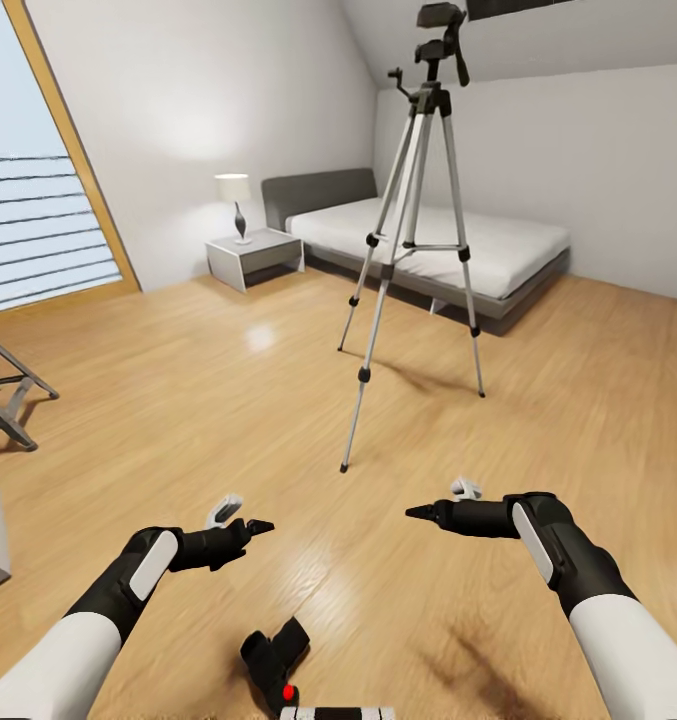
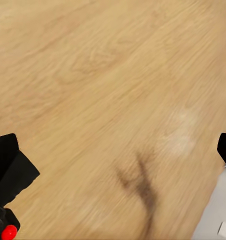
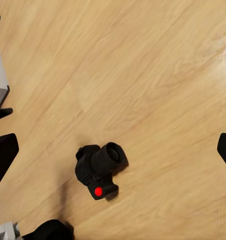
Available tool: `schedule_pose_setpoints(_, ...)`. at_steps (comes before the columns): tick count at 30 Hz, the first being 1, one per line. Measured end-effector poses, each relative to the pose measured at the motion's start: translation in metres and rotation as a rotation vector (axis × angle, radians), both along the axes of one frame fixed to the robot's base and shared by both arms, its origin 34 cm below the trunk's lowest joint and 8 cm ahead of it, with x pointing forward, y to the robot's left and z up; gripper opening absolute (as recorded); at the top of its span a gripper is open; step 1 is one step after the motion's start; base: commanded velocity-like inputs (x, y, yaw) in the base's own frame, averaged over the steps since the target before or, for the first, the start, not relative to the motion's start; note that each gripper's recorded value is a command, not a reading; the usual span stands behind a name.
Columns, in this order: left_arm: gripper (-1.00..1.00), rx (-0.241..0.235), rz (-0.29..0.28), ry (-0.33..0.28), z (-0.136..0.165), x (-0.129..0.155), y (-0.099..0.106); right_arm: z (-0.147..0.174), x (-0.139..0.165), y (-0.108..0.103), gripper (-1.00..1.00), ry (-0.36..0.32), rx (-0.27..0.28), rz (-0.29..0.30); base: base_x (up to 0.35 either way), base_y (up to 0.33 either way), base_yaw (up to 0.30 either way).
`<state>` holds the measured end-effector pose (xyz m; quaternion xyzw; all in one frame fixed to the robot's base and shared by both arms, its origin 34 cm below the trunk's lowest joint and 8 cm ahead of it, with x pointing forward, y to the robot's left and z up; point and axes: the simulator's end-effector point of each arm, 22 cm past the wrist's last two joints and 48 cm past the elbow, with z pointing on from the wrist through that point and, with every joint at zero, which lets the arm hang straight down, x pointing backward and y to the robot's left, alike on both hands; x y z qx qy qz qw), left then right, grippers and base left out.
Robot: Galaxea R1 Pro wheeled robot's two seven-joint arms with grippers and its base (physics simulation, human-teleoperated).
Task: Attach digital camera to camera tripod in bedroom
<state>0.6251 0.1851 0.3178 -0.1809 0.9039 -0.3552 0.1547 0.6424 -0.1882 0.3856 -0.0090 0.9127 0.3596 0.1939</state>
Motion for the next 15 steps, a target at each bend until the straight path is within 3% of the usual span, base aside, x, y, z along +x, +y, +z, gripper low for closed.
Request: schedule_pose_setpoints(15,1.00,0.000,0.000,0.063,-0.035,-0.013,0.000,-0.036,-0.009,0.000,1.00,0.063,-0.003,0.001,0.000,0.000,0.000)
